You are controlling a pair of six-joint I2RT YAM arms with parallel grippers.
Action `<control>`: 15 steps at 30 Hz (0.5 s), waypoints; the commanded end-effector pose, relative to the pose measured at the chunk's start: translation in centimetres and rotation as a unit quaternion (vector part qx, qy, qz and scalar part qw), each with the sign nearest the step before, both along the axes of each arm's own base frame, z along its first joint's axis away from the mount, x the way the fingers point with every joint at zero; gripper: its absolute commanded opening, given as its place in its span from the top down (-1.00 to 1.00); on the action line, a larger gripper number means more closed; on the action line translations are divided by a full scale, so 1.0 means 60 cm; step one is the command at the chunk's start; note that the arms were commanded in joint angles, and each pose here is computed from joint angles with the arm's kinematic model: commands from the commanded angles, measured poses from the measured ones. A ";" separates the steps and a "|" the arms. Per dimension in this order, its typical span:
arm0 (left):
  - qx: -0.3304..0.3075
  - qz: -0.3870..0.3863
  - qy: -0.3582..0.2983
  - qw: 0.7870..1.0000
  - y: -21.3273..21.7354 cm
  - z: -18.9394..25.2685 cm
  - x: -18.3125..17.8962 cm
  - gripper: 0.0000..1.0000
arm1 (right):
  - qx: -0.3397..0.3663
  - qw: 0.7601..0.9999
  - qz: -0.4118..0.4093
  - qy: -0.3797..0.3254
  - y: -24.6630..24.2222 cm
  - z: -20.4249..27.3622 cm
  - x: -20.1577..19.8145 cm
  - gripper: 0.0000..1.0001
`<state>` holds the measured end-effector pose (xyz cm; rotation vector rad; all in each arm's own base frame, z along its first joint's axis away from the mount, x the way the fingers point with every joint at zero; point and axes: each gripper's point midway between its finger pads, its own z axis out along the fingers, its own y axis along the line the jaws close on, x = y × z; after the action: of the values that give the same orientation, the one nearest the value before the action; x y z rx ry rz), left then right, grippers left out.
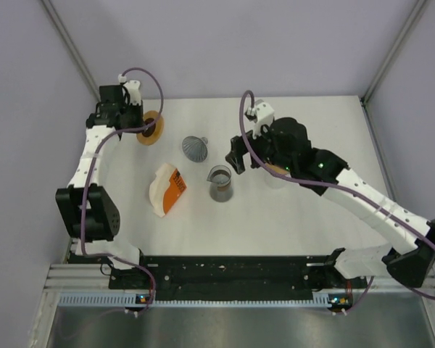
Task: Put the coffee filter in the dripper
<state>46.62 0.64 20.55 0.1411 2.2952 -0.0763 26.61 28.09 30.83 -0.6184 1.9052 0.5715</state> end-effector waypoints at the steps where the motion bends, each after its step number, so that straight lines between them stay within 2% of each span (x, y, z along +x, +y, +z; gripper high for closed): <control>1: -0.101 -0.041 -0.041 0.993 -0.069 0.073 -0.065 1.00 | 0.087 0.995 0.053 -0.008 0.101 0.078 0.015 -0.96; 6: -0.158 -0.049 -0.089 0.982 -0.115 0.133 -0.129 1.00 | 0.188 0.974 0.124 0.006 0.212 0.131 0.017 -0.94; 11: -0.165 -0.045 -0.118 0.978 -0.133 0.170 -0.169 1.00 | 0.225 0.970 0.059 0.065 0.270 0.098 0.083 -0.56; 15: -0.164 -0.045 -0.112 0.979 -0.136 0.174 -0.181 1.00 | 0.247 0.961 0.087 0.091 0.316 0.087 0.084 -0.39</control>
<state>35.96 -6.82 28.81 0.0836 2.0875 -0.4324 31.82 44.22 32.29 -0.4769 1.8794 1.0301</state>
